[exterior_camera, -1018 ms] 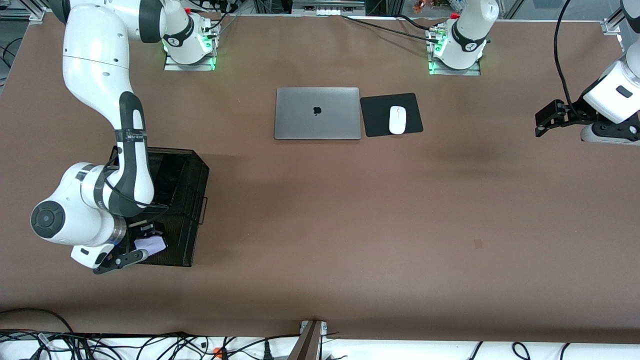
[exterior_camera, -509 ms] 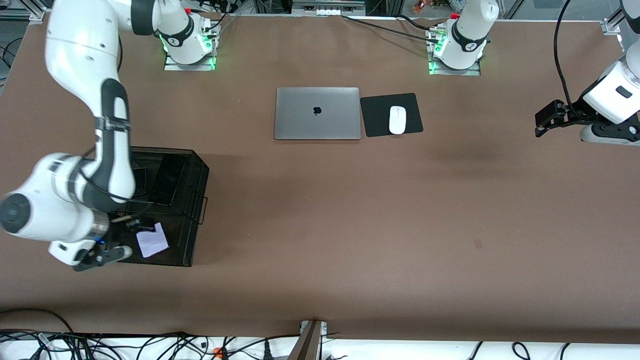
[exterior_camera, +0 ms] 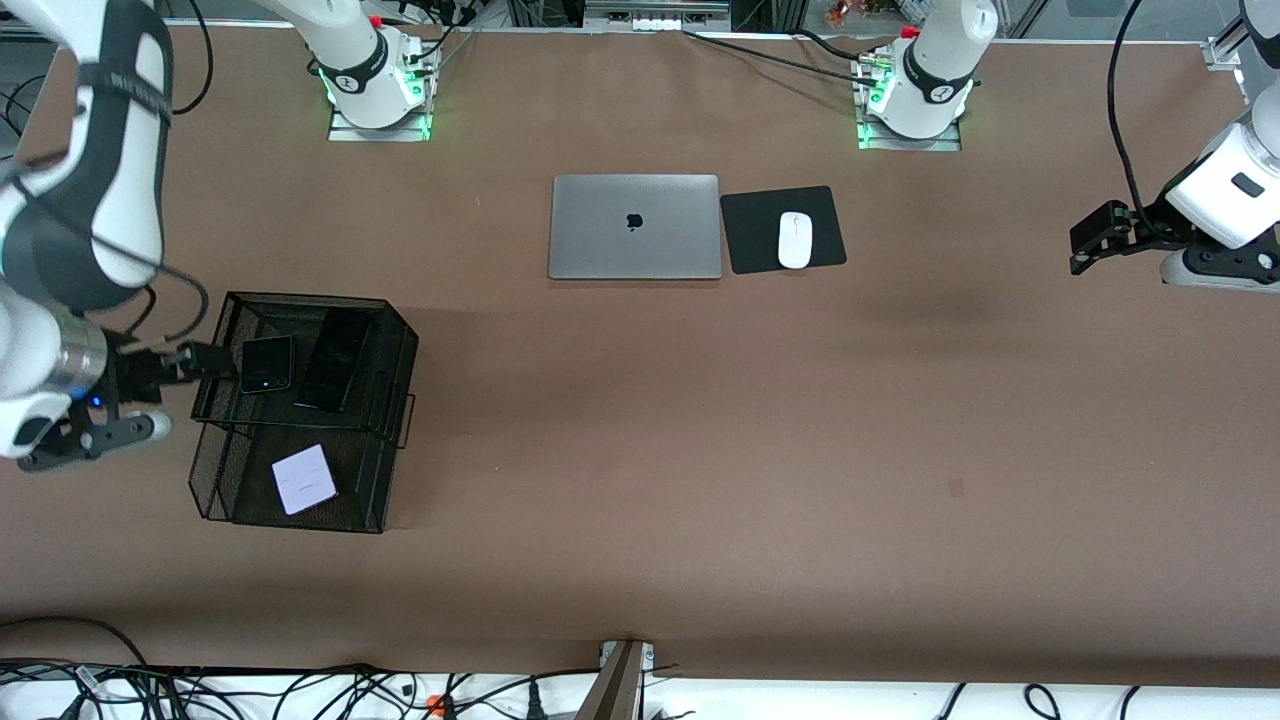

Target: Place phones with both arms

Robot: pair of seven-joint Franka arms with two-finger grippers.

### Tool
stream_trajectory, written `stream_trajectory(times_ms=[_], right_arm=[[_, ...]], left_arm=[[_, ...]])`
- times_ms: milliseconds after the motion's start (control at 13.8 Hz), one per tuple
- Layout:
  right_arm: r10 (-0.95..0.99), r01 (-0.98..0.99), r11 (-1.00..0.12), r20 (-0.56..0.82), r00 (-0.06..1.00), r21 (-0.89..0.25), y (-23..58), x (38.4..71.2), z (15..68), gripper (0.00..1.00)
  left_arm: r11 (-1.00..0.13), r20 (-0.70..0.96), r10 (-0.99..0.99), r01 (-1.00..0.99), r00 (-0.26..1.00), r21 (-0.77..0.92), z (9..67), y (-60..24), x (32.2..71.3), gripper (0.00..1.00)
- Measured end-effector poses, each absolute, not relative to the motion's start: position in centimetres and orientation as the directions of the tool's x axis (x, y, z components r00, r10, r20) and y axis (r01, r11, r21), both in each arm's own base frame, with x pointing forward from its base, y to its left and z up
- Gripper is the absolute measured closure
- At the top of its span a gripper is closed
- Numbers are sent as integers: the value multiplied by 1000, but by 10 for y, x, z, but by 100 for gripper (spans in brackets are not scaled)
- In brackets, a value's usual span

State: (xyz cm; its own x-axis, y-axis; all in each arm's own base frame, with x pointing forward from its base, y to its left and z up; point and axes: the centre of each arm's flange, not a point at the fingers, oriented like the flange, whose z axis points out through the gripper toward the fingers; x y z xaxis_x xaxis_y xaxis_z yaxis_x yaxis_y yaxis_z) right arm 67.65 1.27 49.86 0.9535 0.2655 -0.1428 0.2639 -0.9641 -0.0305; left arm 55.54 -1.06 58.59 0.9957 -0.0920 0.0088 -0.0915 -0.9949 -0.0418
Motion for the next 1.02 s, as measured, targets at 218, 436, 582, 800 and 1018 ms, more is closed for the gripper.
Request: stream_trajectory(times_ms=[218,436,582,800,1018], right_arm=[[186,192,-981,-169,968,22,4,651,525,0],[98,107,-993,-164,982,48,-8,621,539,0],[42,50,-997,-135,990,57,-15,599,543,0],[10,15,-999,-114,993,43,-19,571,550,0],[0,3,-999,-90,996,35,-26,564,562,0]], left_arm=[[-995,9,-92,-92,996,-42,586,-11,555,0],[-995,9,-92,-92,996,-42,586,-11,556,0],[-995,9,-92,-91,996,-42,586,-11,556,0],[-995,9,-92,-91,996,-42,586,-11,556,0],[-995,8,-92,-91,996,-42,586,-10,556,0]])
